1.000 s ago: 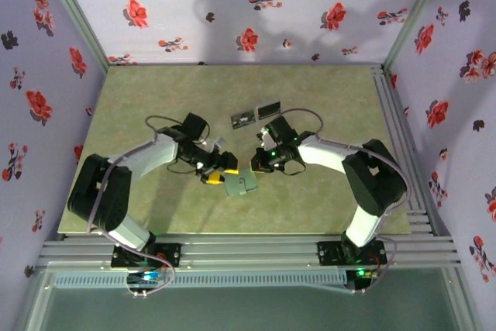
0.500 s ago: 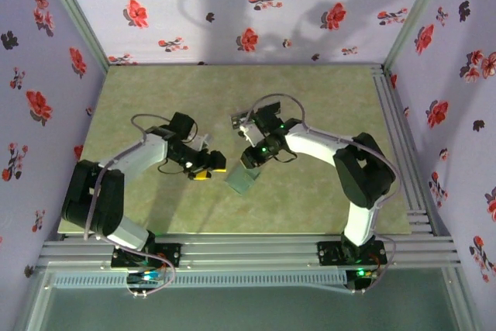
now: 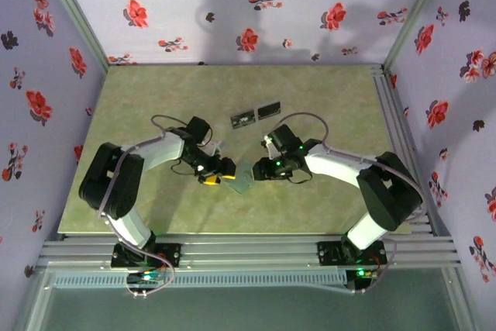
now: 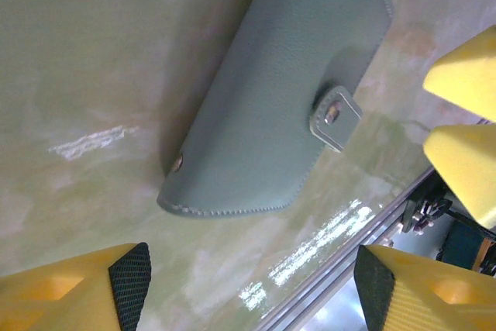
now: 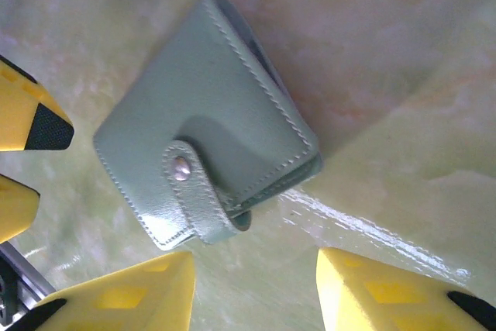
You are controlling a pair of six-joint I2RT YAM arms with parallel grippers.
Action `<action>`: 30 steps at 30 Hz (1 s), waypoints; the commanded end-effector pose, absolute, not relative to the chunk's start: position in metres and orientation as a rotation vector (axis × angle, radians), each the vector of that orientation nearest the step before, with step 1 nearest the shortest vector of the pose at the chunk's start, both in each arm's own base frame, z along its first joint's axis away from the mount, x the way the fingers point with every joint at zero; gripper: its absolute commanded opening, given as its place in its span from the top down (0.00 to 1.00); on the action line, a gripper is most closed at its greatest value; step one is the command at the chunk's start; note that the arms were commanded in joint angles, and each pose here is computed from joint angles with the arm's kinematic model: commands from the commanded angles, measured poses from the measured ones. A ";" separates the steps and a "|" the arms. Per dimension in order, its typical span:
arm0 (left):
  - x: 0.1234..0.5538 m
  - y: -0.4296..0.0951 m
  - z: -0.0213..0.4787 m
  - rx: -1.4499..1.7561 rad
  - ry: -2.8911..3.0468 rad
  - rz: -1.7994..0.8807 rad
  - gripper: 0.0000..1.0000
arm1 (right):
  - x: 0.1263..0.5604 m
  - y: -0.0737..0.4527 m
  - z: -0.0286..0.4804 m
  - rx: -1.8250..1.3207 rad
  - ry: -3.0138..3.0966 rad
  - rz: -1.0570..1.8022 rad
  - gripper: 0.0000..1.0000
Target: Put the credit cards into the card holder
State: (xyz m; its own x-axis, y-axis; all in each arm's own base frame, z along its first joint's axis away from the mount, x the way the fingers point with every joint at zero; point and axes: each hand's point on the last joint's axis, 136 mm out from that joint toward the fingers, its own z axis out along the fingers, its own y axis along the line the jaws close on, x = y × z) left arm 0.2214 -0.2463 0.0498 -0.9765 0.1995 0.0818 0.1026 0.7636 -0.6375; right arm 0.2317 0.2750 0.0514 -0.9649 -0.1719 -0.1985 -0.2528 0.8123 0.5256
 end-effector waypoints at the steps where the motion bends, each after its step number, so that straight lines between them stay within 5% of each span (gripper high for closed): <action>1: 0.227 -0.252 0.047 -0.285 -2.810 0.985 0.30 | 0.243 0.283 0.048 -0.153 2.851 0.970 0.56; 16: 0.223 -0.261 0.036 -0.273 -2.808 0.956 0.33 | 0.261 0.306 0.031 -0.166 2.821 1.102 0.69; 20: 0.221 -0.266 0.035 -0.222 -2.783 1.001 0.43 | 0.262 0.308 0.034 -0.186 2.808 1.124 0.76; 25: 0.220 -0.267 0.036 -0.214 -2.781 1.017 0.67 | 0.262 0.311 0.031 -0.184 2.813 1.138 0.79; 30: 0.216 -0.265 0.044 -0.221 -2.793 1.039 0.86 | 0.263 0.300 0.037 -0.215 2.789 1.053 0.71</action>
State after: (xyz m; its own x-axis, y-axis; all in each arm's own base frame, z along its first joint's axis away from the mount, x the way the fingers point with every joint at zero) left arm 0.2189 -0.2596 0.0317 -0.9759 0.1827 0.1193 0.0688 0.7766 -0.6262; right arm 0.2618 0.3025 0.0286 -0.9854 -0.0682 -0.1563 -0.1554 0.7367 0.6581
